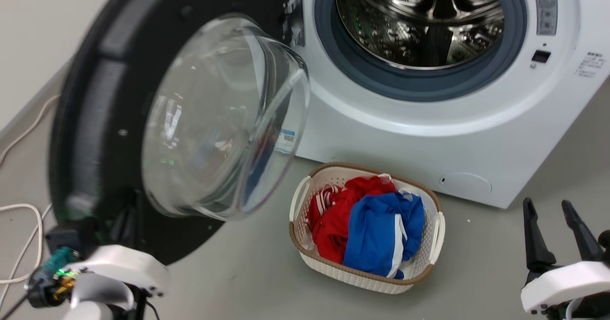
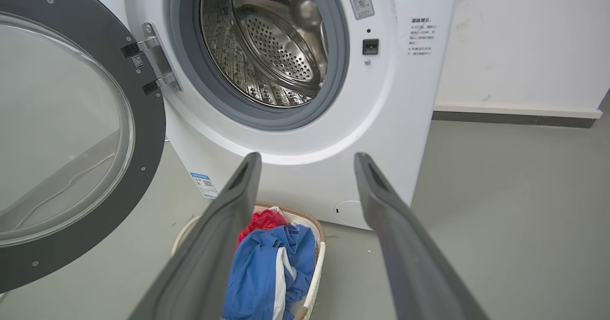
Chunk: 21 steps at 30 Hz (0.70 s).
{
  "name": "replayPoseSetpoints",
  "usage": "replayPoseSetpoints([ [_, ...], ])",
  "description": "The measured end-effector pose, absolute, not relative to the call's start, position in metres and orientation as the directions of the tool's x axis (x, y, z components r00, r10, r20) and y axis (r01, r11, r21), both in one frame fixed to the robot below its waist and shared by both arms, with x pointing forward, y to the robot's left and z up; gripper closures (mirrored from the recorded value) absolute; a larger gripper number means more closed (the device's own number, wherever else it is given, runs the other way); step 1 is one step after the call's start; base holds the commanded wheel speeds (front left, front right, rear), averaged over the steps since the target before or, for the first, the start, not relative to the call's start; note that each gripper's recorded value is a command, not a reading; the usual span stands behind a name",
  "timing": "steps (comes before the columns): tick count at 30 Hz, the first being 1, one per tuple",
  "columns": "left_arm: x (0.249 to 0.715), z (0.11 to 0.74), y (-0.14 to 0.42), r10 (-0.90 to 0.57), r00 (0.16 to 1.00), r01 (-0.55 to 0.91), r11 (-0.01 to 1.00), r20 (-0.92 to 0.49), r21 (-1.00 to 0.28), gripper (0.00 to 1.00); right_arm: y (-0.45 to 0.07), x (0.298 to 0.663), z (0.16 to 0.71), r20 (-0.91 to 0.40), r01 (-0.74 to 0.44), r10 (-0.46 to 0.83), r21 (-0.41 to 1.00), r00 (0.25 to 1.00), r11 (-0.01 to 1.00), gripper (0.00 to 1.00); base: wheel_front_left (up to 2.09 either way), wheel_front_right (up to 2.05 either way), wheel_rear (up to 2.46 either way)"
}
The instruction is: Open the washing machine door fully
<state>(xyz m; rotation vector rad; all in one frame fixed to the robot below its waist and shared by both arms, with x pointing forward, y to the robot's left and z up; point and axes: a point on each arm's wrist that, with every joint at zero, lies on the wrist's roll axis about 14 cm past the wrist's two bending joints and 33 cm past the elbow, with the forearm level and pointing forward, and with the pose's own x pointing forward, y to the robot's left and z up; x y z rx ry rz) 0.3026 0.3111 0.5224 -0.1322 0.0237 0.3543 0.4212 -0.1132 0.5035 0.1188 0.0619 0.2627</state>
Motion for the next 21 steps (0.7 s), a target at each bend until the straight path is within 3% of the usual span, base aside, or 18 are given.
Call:
replayPoseSetpoints([
  [14,0.349,0.513,0.389,0.473,0.881,-0.474,0.877,-0.028,-0.075,1.0,-0.135,0.442,0.489,-0.085,-0.21,0.219,0.107,0.972,0.972,0.0,0.0,0.0,0.0],
  [21,0.352,0.508,0.403,0.497,0.867,-0.498,0.865,-0.033,-0.067,1.0,-0.142,0.441,0.488,-0.09,-0.191,0.2,0.103,0.976,0.976,0.0,0.0,0.0,0.0],
])
